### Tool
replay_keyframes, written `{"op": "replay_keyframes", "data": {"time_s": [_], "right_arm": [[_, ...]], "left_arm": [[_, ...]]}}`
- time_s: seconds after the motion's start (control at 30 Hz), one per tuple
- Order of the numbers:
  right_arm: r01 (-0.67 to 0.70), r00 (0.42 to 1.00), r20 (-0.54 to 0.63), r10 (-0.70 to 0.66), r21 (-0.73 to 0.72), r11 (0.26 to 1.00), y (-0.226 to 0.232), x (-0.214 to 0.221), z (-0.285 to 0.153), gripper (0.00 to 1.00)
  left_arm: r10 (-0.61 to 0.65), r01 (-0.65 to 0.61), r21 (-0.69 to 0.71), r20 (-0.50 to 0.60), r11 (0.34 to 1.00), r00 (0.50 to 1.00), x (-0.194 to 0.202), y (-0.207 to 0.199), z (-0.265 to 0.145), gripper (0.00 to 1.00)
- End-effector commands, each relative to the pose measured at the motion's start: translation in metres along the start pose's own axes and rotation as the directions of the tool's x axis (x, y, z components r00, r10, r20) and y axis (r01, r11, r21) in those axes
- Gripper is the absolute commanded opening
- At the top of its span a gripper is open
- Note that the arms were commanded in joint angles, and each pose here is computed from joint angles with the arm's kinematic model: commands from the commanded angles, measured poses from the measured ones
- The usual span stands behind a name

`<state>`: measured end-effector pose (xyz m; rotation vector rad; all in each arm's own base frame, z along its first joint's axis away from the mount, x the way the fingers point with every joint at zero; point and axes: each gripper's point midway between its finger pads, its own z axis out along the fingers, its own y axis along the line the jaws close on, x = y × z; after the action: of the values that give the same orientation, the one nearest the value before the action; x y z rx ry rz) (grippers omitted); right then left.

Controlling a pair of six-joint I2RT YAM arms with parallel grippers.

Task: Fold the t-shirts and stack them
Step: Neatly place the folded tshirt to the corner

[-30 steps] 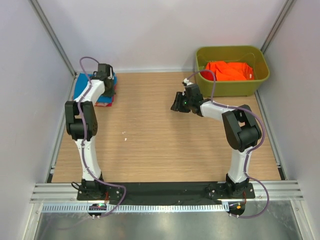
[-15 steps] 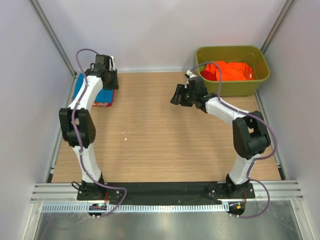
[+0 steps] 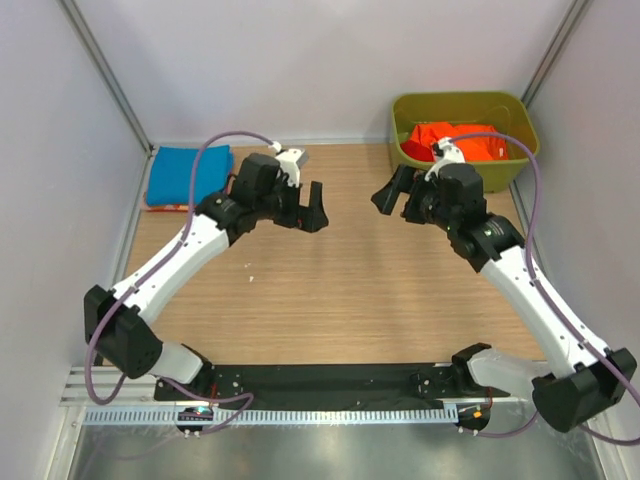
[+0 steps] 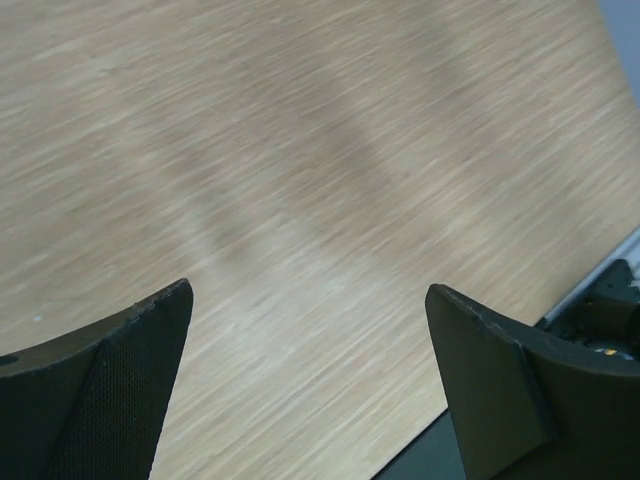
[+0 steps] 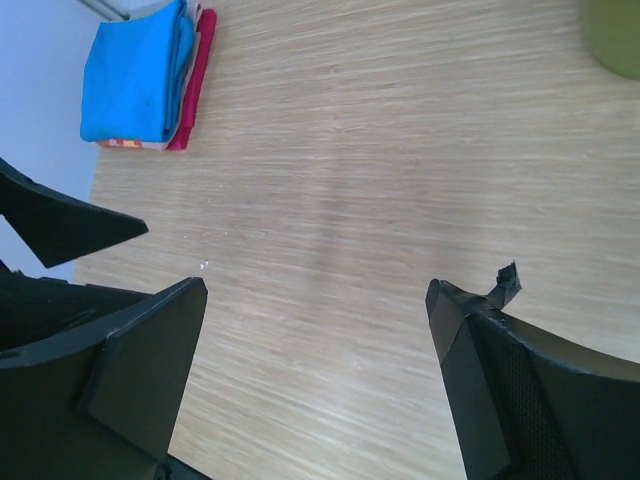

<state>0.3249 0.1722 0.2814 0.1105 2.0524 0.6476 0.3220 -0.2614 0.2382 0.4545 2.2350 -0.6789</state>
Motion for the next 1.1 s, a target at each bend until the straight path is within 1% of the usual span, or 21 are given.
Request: {"op": "replay_keyframes", "data": {"time_s": [0.0,0.03,0.07,0.1,0.17,0.37,0.67,0.83,1.07], "right_arm": [[-0.041,0.998,-0.048,0.048,0.135,0.990,-0.026,0.018,-0.021,1.00],[-0.041,0.997,-0.058,0.049,0.129,0.991,-0.025,0.020,-0.025,1.00],[-0.041,0.997,-0.065,0.049,0.125,0.991,-0.024,0.022,-0.028,1.00],[-0.041,0.997,-0.064,0.048,0.118,0.992,-0.024,0.023,-0.033,1.00],[-0.041,0.997,-0.065,0.049,0.115,0.992,-0.026,0.028,-0.037,1.00],[-0.043,0.999,-0.012,0.044,0.077,0.996,-0.025,0.028,-0.052,1.00],[-0.020,1.000,-0.004,0.021,0.075,0.997,-0.024,0.025,-0.062,1.00],[-0.023,1.000,-0.010,0.023,0.080,0.997,-0.026,0.028,-0.063,1.00],[-0.024,1.000,0.001,0.024,0.089,0.996,-0.029,0.029,-0.068,1.00]], "left_arm": [[-0.064,0.038,0.154,0.166,0.987,0.984,-0.029,-0.037,-0.027,1.00],[-0.070,0.035,0.176,0.196,0.984,0.978,-0.034,-0.041,-0.032,1.00],[-0.078,0.044,0.178,0.190,0.983,0.979,-0.028,-0.040,-0.033,1.00],[-0.077,0.035,0.193,0.214,0.981,0.974,-0.031,-0.044,-0.044,1.00],[-0.079,0.039,0.178,0.224,0.983,0.971,-0.027,-0.041,-0.048,1.00],[-0.097,0.055,0.173,0.247,0.983,0.964,-0.021,-0.040,-0.065,1.00],[-0.108,0.071,0.167,0.222,0.983,0.969,-0.008,-0.038,-0.070,1.00],[-0.110,0.070,0.171,0.238,0.983,0.965,-0.008,-0.039,-0.075,1.00],[-0.115,0.073,0.185,0.230,0.980,0.966,-0.004,-0.041,-0.078,1.00]]}}
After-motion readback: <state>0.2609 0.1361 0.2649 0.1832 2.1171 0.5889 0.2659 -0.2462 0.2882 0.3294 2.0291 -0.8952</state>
